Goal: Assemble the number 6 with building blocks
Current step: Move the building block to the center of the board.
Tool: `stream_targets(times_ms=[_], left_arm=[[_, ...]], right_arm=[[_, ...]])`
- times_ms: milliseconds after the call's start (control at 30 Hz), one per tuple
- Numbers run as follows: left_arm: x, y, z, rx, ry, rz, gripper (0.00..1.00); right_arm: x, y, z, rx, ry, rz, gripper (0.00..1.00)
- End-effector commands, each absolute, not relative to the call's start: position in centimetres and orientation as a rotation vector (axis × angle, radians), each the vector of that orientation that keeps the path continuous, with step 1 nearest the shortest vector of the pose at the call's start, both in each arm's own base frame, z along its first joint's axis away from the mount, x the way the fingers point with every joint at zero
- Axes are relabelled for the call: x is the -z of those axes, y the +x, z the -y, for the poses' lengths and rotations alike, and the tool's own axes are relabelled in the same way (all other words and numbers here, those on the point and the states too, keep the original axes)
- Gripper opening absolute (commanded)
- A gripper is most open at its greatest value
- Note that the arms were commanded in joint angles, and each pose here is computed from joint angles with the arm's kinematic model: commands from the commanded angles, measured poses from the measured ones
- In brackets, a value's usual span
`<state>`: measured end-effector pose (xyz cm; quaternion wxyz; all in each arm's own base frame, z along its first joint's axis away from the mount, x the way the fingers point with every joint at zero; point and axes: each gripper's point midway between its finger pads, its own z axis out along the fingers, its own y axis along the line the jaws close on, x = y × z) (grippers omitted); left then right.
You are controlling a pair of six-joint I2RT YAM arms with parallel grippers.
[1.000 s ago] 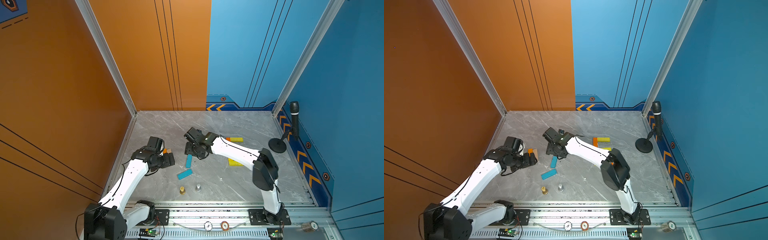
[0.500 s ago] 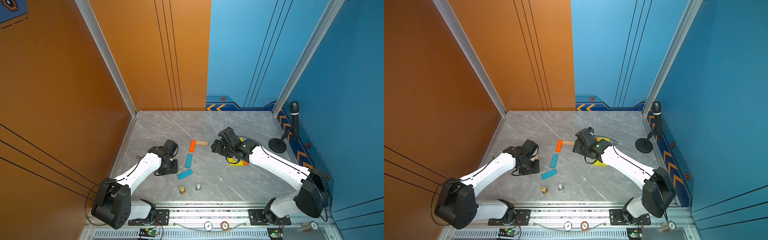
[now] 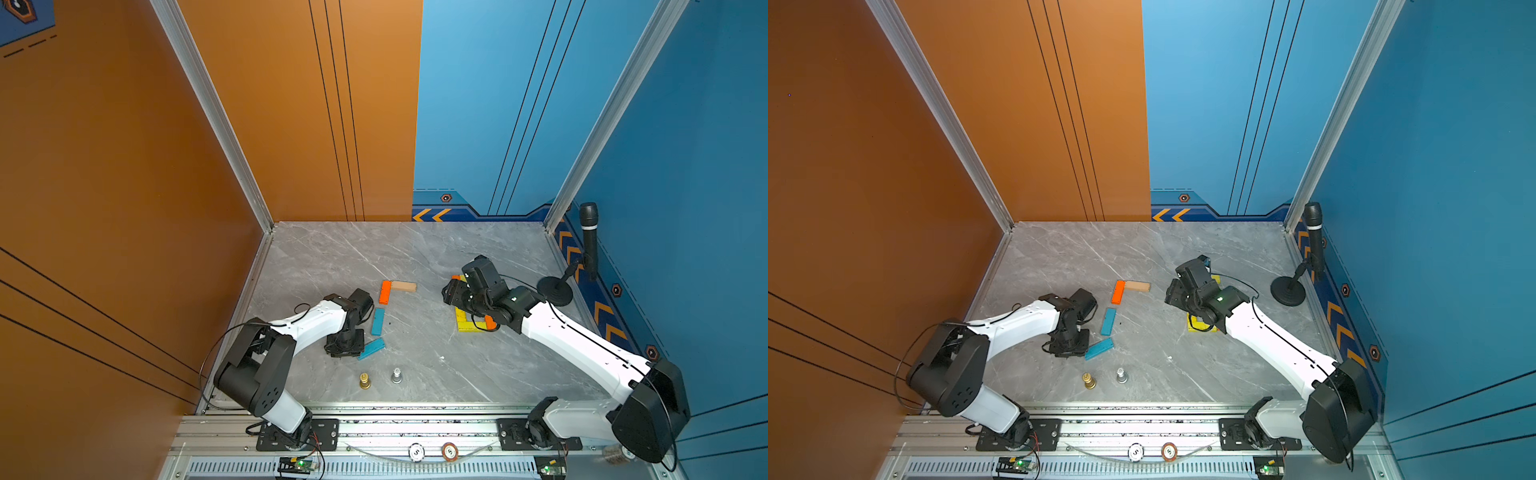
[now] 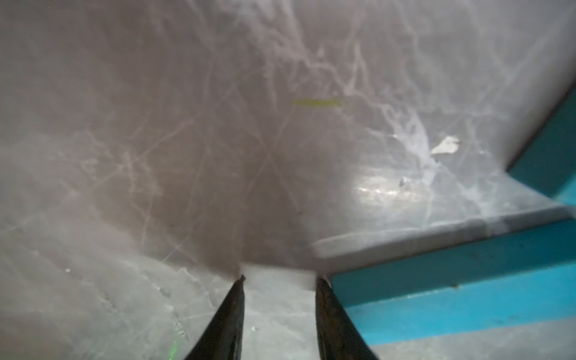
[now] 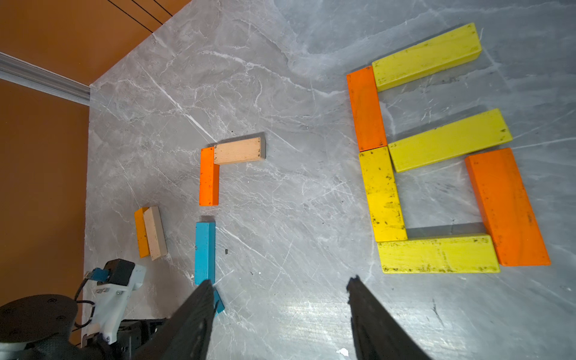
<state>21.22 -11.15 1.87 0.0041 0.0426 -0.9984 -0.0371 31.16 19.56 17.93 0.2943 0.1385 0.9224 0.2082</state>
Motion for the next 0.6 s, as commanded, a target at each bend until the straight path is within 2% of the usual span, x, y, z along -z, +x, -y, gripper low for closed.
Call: stream_targets(times_ms=[0,167,300,567], left_arm=[[-2.5,23.3,13.2,0.097,0.102,3.194,0.39],[-3.8,25.5,17.3,-0.059,0.058,3.241,0.39],[-5.2,25.8,19.6,-0.2,0.029,3.244,0.39],[-8.7,25.4,17.7,-0.391,0.157,3.288,0.39]], right_arm=[[-18.2,30.9,-19.0,-0.56,0.348,-2.443,0.69],[-18.1,31.0,-18.4,-0.554,0.359,-2.437,0.68],[-18.0,31.0,-18.2,-0.538,0.358,-2.445,0.68],[-16.7,29.9,-20.4,-0.455,0.237,-2.51,0.69]])
